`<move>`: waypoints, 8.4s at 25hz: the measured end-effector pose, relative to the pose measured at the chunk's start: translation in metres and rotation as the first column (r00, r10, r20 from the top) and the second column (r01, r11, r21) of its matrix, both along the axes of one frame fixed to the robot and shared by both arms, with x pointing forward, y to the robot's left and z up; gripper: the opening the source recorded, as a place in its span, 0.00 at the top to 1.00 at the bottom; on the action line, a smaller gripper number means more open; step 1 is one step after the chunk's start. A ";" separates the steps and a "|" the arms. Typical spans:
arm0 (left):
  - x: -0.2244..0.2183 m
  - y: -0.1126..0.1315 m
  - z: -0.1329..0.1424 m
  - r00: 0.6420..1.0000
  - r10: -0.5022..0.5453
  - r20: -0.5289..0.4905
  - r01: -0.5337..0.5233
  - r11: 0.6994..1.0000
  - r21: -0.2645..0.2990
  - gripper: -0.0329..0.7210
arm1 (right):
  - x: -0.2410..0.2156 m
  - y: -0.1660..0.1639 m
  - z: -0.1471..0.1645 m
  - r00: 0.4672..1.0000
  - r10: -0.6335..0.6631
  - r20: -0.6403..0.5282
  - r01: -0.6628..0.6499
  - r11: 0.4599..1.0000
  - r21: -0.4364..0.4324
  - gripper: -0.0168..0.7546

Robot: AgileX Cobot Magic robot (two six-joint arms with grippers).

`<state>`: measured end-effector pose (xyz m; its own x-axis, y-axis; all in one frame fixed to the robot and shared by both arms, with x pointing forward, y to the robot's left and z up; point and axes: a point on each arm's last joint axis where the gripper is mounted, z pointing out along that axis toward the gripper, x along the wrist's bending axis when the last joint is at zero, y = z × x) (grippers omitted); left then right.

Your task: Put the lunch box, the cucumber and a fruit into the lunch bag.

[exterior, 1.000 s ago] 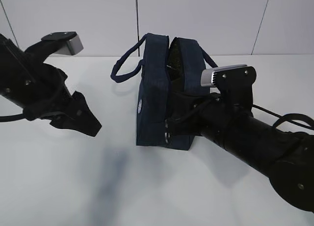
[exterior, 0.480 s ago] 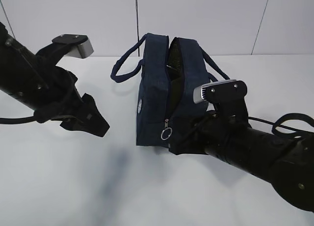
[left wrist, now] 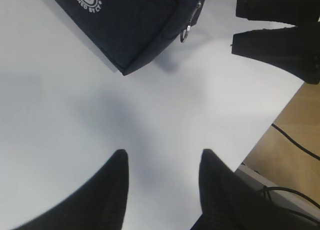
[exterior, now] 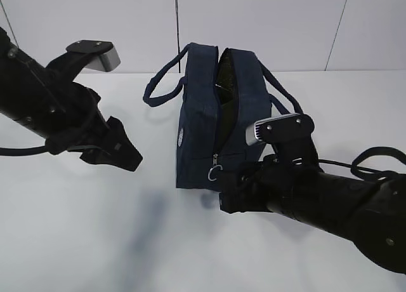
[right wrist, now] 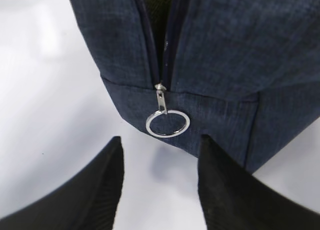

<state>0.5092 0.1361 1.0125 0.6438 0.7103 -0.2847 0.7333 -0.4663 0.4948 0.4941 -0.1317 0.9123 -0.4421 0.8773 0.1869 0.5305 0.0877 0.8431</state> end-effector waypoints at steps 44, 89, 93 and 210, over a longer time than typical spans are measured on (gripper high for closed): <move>0.002 0.000 0.001 1.000 0.012 0.014 -0.012 1.000 -0.006 0.53 | 0.036 0.025 -0.045 1.000 -0.020 0.020 0.018 0.996 0.087 0.47; -0.007 0.000 -0.004 0.996 -0.051 -0.077 0.052 0.998 0.021 0.59 | 0.028 0.020 0.002 1.000 -0.016 -0.016 0.017 0.998 0.054 0.98; -0.006 0.000 -0.005 0.996 -0.047 -0.071 0.049 0.999 0.023 0.57 | 0.024 0.017 0.008 0.999 -0.018 -0.051 0.020 0.999 0.029 0.98; 0.017 -0.081 -0.076 0.927 0.069 0.369 -0.083 0.996 0.022 0.97 | 0.032 0.012 0.102 0.986 -0.060 0.156 0.054 0.998 0.043 0.98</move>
